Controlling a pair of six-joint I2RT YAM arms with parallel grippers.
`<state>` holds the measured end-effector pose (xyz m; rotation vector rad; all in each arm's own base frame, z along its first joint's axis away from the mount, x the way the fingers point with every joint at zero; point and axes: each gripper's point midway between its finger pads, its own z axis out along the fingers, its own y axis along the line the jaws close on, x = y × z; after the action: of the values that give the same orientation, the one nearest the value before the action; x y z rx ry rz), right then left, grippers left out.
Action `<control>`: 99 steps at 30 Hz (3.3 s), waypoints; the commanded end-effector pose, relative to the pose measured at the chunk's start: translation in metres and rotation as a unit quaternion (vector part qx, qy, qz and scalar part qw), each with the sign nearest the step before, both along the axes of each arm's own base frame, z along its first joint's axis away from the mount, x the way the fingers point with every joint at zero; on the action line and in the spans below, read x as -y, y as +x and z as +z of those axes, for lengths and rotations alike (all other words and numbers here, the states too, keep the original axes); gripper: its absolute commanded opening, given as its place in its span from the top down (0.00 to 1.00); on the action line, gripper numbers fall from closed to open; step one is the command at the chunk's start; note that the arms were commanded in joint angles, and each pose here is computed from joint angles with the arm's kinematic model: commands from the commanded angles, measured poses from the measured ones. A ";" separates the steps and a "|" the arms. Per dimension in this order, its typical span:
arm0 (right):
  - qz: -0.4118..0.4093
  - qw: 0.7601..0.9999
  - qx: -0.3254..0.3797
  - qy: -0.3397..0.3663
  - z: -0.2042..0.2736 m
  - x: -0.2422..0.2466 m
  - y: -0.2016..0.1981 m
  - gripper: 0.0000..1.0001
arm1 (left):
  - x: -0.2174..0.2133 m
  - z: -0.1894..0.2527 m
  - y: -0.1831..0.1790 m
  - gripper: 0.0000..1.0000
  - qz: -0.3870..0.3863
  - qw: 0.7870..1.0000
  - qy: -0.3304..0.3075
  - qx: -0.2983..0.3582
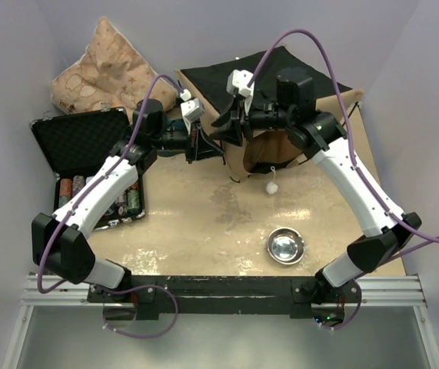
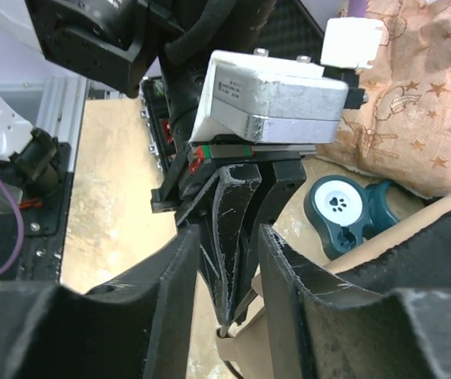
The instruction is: Set up the pet tent
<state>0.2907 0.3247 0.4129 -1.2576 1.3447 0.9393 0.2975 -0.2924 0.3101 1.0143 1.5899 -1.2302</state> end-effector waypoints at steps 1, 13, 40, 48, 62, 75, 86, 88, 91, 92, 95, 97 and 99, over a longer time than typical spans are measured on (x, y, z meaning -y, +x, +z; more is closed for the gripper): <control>-0.003 1.000 0.019 -0.014 -0.006 0.000 0.004 0.66 | 0.000 -0.003 0.005 1.00 0.004 1.000 0.011 -0.007; 0.002 0.998 0.060 0.006 0.026 0.005 -0.007 0.67 | 0.001 -0.009 0.007 1.00 -0.002 1.000 0.018 -0.009; -0.024 0.990 0.104 -0.090 -0.039 0.017 0.001 0.64 | 0.004 0.002 0.007 1.00 -0.005 1.000 0.005 -0.022; -0.077 0.992 0.090 -0.035 0.004 0.018 0.008 0.33 | 0.005 0.027 0.003 1.00 -0.012 0.999 -0.031 -0.015; -0.248 0.951 0.119 -0.139 -0.033 0.120 0.025 0.18 | -0.004 0.092 0.024 1.00 -0.011 0.993 -0.116 0.003; -0.182 0.965 0.038 -0.184 -0.133 0.077 0.031 0.09 | -0.001 0.111 0.026 1.00 -0.028 0.989 -0.142 -0.001; -0.249 0.959 -0.037 -0.128 -0.134 0.066 0.054 0.90 | 0.002 0.125 0.035 1.00 -0.030 0.988 -0.152 0.014; -0.257 0.961 -0.062 -0.081 -0.104 0.064 0.055 1.00 | 0.000 0.133 0.042 0.85 -0.028 0.987 -0.155 0.028; -0.287 0.953 -0.097 0.005 -0.057 0.080 0.073 1.00 | -0.015 0.165 0.060 0.57 -0.005 0.983 -0.169 0.073; -0.291 0.948 -0.121 0.040 -0.040 0.088 0.080 1.00 | -0.023 0.175 0.070 0.41 0.006 0.980 -0.178 0.087; -0.276 0.941 -0.154 0.122 0.007 0.099 0.089 1.00 | -0.052 0.228 0.076 0.09 0.016 0.962 -0.223 0.156; -0.249 0.939 -0.154 0.181 0.042 0.100 0.085 1.00 | -0.073 0.260 0.069 0.04 0.023 0.945 -0.259 0.197; -0.224 0.930 -0.157 0.244 0.074 0.105 0.080 1.00 | -0.091 0.276 0.065 0.01 0.040 0.931 -0.302 0.202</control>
<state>0.3927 0.2090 0.3729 -0.4663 1.7865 0.8039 0.3956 -0.2378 0.5168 0.7776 1.1102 -1.2802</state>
